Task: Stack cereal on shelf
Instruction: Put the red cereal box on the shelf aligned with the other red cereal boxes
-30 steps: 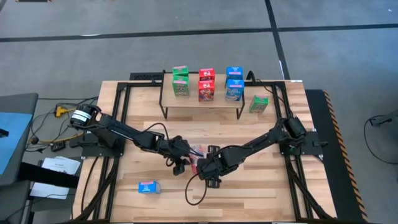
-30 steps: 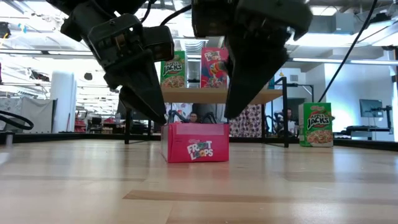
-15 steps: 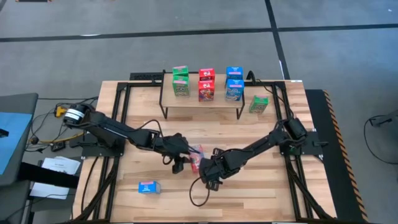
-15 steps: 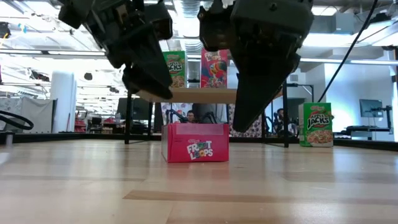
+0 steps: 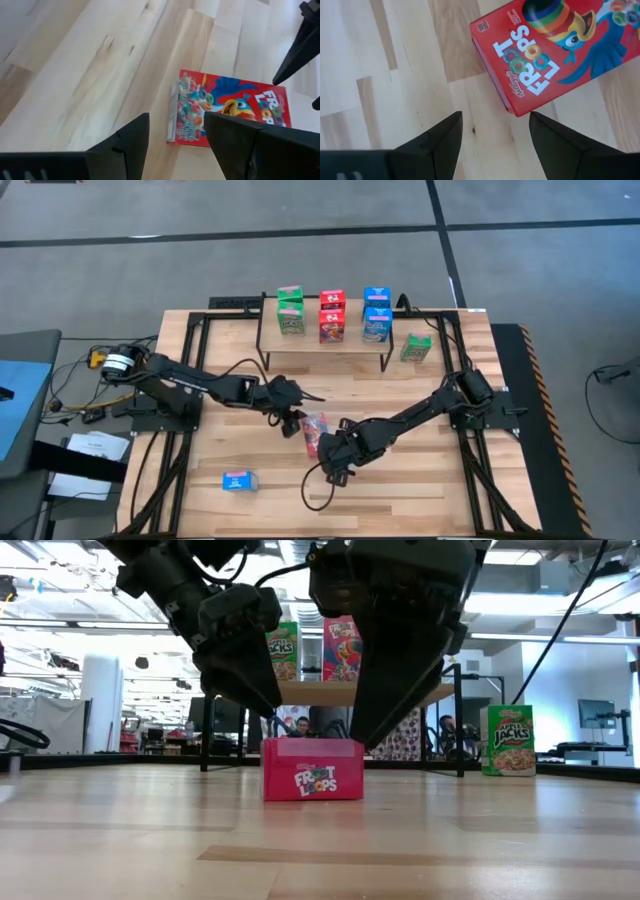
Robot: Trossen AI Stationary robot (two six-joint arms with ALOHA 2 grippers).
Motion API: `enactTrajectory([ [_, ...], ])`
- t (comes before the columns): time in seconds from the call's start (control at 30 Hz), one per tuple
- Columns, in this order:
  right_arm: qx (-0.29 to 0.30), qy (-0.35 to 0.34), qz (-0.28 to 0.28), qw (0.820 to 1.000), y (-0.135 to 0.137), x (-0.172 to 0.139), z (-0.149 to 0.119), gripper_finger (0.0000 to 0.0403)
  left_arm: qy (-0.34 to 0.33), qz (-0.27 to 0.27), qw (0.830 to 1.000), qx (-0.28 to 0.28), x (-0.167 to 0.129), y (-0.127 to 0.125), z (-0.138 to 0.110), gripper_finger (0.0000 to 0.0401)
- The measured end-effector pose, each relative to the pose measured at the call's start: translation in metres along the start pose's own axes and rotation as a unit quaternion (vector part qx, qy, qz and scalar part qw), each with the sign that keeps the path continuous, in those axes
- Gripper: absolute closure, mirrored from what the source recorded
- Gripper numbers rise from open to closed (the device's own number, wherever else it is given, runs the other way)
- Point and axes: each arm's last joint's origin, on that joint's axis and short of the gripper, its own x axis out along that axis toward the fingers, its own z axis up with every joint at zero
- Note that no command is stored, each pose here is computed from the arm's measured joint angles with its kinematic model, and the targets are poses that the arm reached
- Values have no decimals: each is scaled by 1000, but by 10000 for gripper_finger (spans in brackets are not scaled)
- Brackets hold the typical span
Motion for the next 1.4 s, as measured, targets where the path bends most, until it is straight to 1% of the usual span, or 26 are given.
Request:
enactTrajectory([
  [0.23, 33, 0, 0, 999, 0, 0, 0, 148, 22, 14, 1000, 0, 1, 5, -3, 222],
  [0.33, 69, 2, 1, 998, 0, 0, 0, 148, 23, 14, 1000, 1, 0, 5, -3, 222],
  [0.47, 124, 21, 22, 992, 2, 0, -2, 148, 19, 15, 1000, 1, 1, 6, -2, 222],
  [0.63, 174, 30, 35, 984, 8, -1, -5, 148, 9, 18, 1000, 0, 2, 11, 2, 222],
  [0.77, 214, 24, 44, 976, 9, -1, -3, 148, 13, 16, 1000, -2, 3, 16, 3, 222],
  [0.9, 243, -1, 54, 969, 11, -1, 2, 148, 16, 10, 1000, 4, 3, 17, 3, 222],
  [1.1, 255, -8, 55, 965, 11, -1, 3, 148, 32, 17, 999, 6, 8, 18, -2, 222],
  [1.17, 257, -15, 53, 965, 12, -1, 4, 148, 28, 15, 999, 6, 15, 17, -2, 222],
  [1.23, 260, -20, 53, 964, 12, -1, 4, 148, 52, 24, 998, 8, 19, 20, -9, 222],
  [1.33, 262, -25, 56, 963, 12, 0, 4, 148, 55, 22, 998, 3, 24, 21, -11, 222],
  [1.4, 262, -24, 54, 963, 13, 0, 3, 148, 45, 19, 999, 0, 27, 20, -9, 222],
])
